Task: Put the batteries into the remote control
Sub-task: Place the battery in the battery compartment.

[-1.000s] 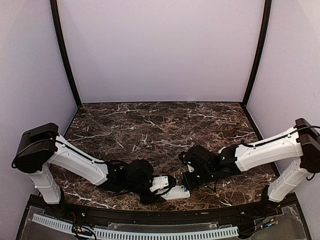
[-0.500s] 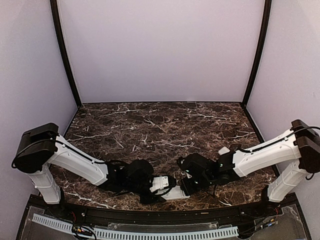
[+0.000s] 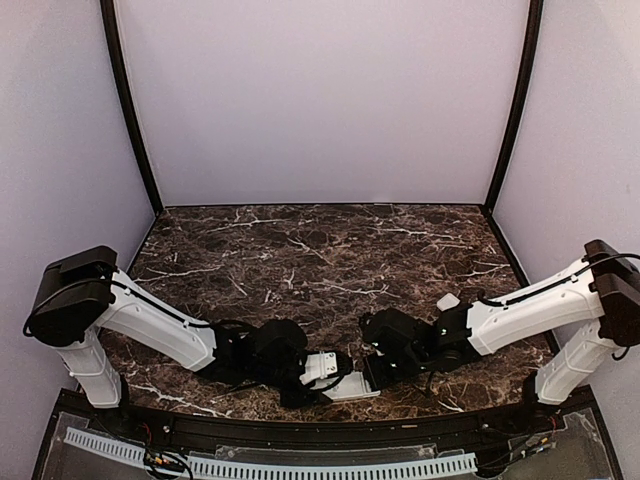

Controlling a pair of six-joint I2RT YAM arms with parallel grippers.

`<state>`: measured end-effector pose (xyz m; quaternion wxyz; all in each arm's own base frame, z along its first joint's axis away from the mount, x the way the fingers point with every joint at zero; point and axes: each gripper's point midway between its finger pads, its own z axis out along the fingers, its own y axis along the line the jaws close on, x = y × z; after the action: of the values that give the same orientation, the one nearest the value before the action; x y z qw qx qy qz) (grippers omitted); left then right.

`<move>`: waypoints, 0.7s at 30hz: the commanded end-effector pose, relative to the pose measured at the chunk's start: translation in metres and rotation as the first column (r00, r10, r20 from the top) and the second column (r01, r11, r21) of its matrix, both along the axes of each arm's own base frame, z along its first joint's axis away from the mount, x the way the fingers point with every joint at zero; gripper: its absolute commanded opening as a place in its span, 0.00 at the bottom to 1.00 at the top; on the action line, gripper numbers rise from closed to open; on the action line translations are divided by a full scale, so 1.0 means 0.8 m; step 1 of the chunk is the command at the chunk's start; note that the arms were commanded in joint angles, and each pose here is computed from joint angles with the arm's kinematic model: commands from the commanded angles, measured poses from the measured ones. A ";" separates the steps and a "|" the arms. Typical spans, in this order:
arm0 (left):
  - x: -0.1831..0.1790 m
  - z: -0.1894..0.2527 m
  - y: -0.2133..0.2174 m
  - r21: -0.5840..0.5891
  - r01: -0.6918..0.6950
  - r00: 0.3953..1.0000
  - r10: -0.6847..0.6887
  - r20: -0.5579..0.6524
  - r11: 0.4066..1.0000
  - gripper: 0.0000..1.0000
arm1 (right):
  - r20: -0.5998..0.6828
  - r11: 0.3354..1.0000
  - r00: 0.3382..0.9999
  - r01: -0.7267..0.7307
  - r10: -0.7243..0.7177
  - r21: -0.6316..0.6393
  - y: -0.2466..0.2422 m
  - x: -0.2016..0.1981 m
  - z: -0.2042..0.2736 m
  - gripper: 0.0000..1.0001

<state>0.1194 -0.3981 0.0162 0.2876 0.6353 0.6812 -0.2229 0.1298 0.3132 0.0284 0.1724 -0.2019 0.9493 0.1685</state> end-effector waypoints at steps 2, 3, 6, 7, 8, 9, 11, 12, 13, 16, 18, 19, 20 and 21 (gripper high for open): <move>-0.026 -0.070 0.067 0.248 0.019 0.997 -0.001 -0.072 0.969 0.08 | -0.075 0.962 0.997 -0.008 -0.013 -0.272 -0.077 -0.033 -0.040 0.11; -0.026 -0.070 0.067 0.248 0.018 0.997 0.000 -0.072 0.969 0.08 | -0.076 0.963 0.997 -0.007 -0.014 -0.270 -0.077 -0.033 -0.040 0.12; -0.026 -0.070 0.067 0.248 0.019 0.997 -0.001 -0.072 0.969 0.08 | -0.075 0.963 0.997 -0.006 -0.015 -0.270 -0.076 -0.033 -0.038 0.14; -0.026 -0.070 0.067 0.248 0.018 0.997 0.000 -0.072 0.969 0.08 | -0.076 0.963 0.997 -0.007 -0.014 -0.269 -0.075 -0.033 -0.038 0.15; -0.026 -0.070 0.067 0.248 0.018 0.997 -0.001 -0.072 0.969 0.08 | -0.074 0.964 0.997 -0.008 -0.012 -0.266 -0.074 -0.032 -0.037 0.15; -0.026 -0.070 0.067 0.248 0.019 0.997 -0.001 -0.072 0.969 0.09 | -0.074 0.964 0.997 -0.008 -0.012 -0.265 -0.073 -0.032 -0.036 0.16; -0.026 -0.070 0.067 0.248 0.018 0.997 0.000 -0.073 0.969 0.09 | -0.074 0.965 0.997 -0.011 -0.009 -0.262 -0.070 -0.032 -0.035 0.17; -0.026 -0.070 0.067 0.248 0.018 0.997 0.000 -0.073 0.969 0.09 | -0.072 0.965 0.997 -0.011 -0.008 -0.261 -0.069 -0.031 -0.034 0.17; -0.026 -0.070 0.067 0.248 0.019 0.997 -0.001 -0.072 0.969 0.09 | -0.071 0.966 0.997 -0.010 -0.008 -0.259 -0.068 -0.030 -0.034 0.17; -0.026 -0.070 0.067 0.248 0.018 0.997 0.000 -0.072 0.969 0.09 | -0.067 0.968 0.998 -0.012 -0.005 -0.252 -0.064 -0.029 -0.028 0.17; -0.027 -0.070 0.067 0.247 0.021 0.997 -0.003 -0.073 0.969 0.09 | -0.062 0.972 0.998 -0.015 0.000 -0.233 -0.058 -0.027 -0.019 0.17; -0.027 -0.070 0.067 0.248 0.021 0.997 -0.003 -0.073 0.969 0.09 | -0.054 0.977 0.999 -0.014 0.002 -0.214 -0.053 -0.026 -0.012 0.18; -0.027 -0.070 0.067 0.248 0.021 0.997 -0.003 -0.073 0.969 0.09 | -0.046 0.980 0.999 -0.011 0.002 -0.197 -0.050 -0.024 -0.005 0.18; -0.027 -0.070 0.066 0.247 0.021 0.997 -0.003 -0.074 0.969 0.09 | -0.034 0.984 0.999 -0.007 0.001 -0.177 -0.045 -0.021 0.004 0.18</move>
<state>0.1194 -0.3981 0.0159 0.2874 0.6352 0.6814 -0.2229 0.1159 0.3078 0.0311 0.1497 -0.2093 0.9554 0.1452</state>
